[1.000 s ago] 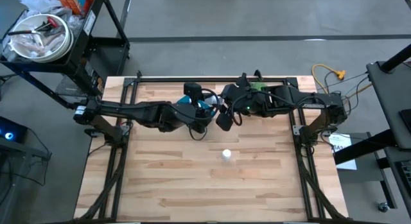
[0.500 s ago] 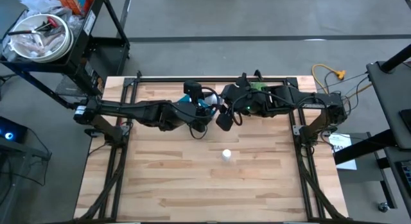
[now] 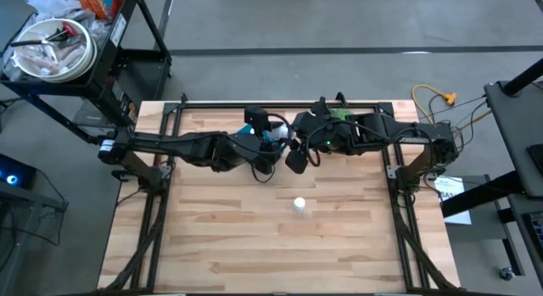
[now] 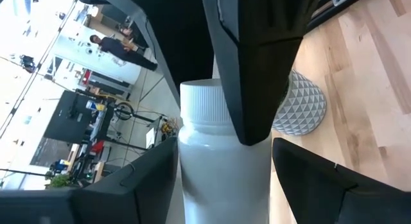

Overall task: Pick and place pill bottles into a basket
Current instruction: Put the white pill bottle into the dark blue bin

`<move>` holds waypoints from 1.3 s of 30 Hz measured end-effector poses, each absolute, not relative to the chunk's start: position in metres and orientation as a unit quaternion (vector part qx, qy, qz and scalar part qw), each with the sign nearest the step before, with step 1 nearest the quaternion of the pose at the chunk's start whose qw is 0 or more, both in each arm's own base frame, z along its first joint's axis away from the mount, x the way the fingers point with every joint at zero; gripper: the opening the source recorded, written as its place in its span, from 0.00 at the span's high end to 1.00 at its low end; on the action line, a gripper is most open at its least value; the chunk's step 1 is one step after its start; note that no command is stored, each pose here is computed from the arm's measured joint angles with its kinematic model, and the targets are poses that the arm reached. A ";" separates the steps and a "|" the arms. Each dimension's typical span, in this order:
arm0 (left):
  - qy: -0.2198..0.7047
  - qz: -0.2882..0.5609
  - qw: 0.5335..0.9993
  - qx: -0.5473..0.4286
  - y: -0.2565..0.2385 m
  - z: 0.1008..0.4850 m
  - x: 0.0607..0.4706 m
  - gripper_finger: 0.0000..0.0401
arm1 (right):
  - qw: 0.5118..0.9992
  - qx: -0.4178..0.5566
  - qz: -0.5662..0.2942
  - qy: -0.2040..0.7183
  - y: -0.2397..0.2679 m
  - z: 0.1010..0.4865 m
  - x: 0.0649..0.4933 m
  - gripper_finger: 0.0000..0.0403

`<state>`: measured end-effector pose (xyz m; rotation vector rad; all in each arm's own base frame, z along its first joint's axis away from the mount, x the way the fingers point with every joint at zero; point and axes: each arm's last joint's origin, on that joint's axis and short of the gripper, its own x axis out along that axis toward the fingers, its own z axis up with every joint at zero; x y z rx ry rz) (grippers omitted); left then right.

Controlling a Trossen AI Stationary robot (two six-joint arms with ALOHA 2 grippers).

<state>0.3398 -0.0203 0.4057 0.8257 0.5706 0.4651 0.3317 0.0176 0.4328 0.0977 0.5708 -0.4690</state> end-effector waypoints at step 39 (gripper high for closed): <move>0.272 0.221 0.850 0.393 -0.020 0.405 0.340 0.59 | 0.930 0.064 -0.236 0.274 0.017 0.433 0.331 0.40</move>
